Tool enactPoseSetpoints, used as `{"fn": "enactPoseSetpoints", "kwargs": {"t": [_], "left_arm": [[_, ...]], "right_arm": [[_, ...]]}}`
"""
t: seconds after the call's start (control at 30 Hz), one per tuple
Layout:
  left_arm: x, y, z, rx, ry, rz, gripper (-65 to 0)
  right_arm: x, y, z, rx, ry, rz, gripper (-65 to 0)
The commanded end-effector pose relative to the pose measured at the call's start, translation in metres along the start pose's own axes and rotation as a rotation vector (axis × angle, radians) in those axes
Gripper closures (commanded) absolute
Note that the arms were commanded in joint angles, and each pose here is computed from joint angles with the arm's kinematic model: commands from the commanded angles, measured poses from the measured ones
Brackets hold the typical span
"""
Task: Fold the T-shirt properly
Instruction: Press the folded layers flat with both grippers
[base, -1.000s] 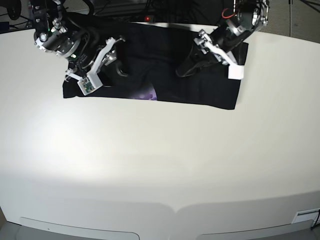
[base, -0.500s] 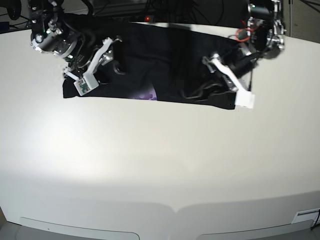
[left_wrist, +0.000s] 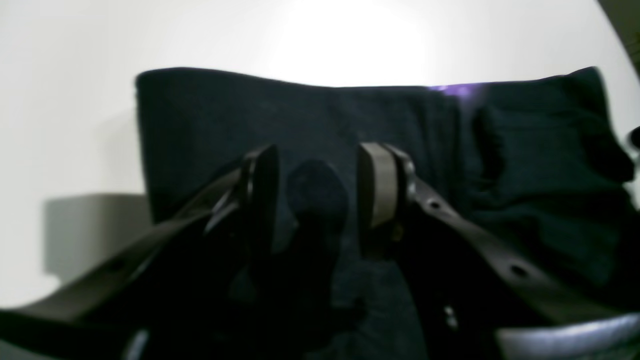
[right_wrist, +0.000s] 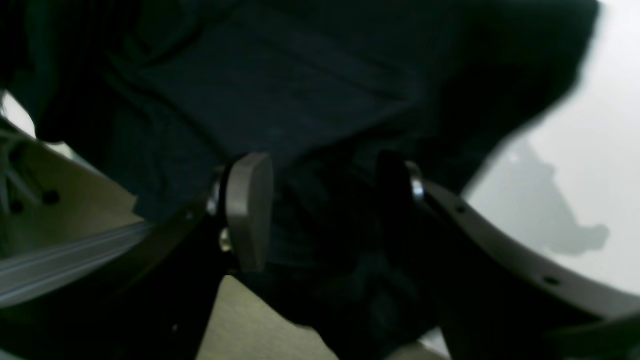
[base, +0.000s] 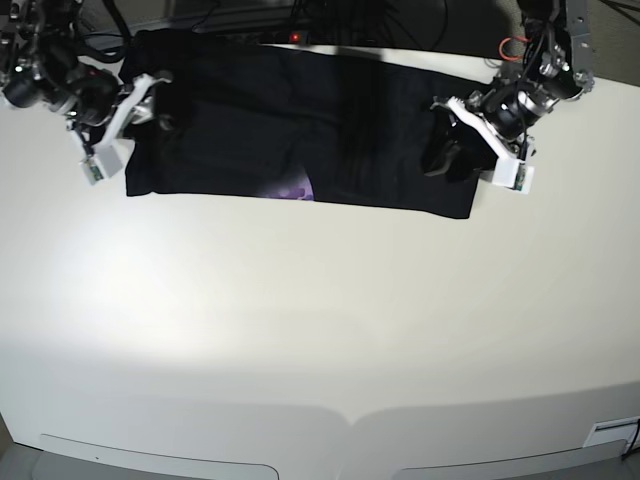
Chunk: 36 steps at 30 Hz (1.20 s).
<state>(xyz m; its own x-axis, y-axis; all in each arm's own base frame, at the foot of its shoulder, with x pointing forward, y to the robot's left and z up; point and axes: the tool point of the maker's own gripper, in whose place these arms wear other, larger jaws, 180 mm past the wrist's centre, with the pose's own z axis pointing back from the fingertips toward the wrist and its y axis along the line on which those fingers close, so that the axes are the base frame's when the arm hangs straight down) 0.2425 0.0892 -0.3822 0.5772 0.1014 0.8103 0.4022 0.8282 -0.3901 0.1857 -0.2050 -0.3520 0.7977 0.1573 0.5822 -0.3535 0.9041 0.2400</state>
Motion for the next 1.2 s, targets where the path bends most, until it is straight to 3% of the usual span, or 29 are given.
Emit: {"fn": "enactPoseSetpoints", "kwargs": {"t": [0.0, 0.2, 0.4, 0.53, 0.63, 0.77, 0.97, 1.17], "left_arm": [[0.014, 0.002, 0.0, 0.01, -0.052, -0.014, -24.5], [-0.008, 0.031, -0.005, 0.104, -0.071, 0.022, -24.4], [-0.048, 0.063, -0.012, 0.209, 0.057, 0.018, -24.4], [-0.051, 0.078, -0.003, 0.254, 0.076, 0.007, -24.4], [-0.049, 0.086, 0.002, 0.264, 0.086, -0.015, -24.4], [-0.048, 0.09, 0.006, 0.264, 0.086, -0.004, -24.4], [-0.043, 0.087, 0.006, 0.242, 0.059, 0.022, -24.4], [-0.042, 0.087, 0.005, 0.24, 0.055, 0.026, -24.4]], "right_arm": [[0.01, -0.004, 0.009, -0.008, -0.036, 0.011, -33.4], [-0.008, -0.025, 0.028, -0.069, 0.053, -0.019, -33.4], [-0.02, -0.029, 0.033, -0.089, 0.08, -0.037, -33.4], [-0.018, -0.031, 0.032, -0.088, 0.062, -0.046, -33.4], [-0.019, -0.042, 0.026, -0.093, 0.018, -0.098, -33.4], [-0.043, -0.068, 0.012, -0.122, 0.065, -0.202, -33.4], [-0.043, -0.064, -0.002, -0.028, 0.055, -0.298, -33.4], [-0.045, -0.039, -0.019, 0.059, 0.097, -0.268, -33.4]]}}
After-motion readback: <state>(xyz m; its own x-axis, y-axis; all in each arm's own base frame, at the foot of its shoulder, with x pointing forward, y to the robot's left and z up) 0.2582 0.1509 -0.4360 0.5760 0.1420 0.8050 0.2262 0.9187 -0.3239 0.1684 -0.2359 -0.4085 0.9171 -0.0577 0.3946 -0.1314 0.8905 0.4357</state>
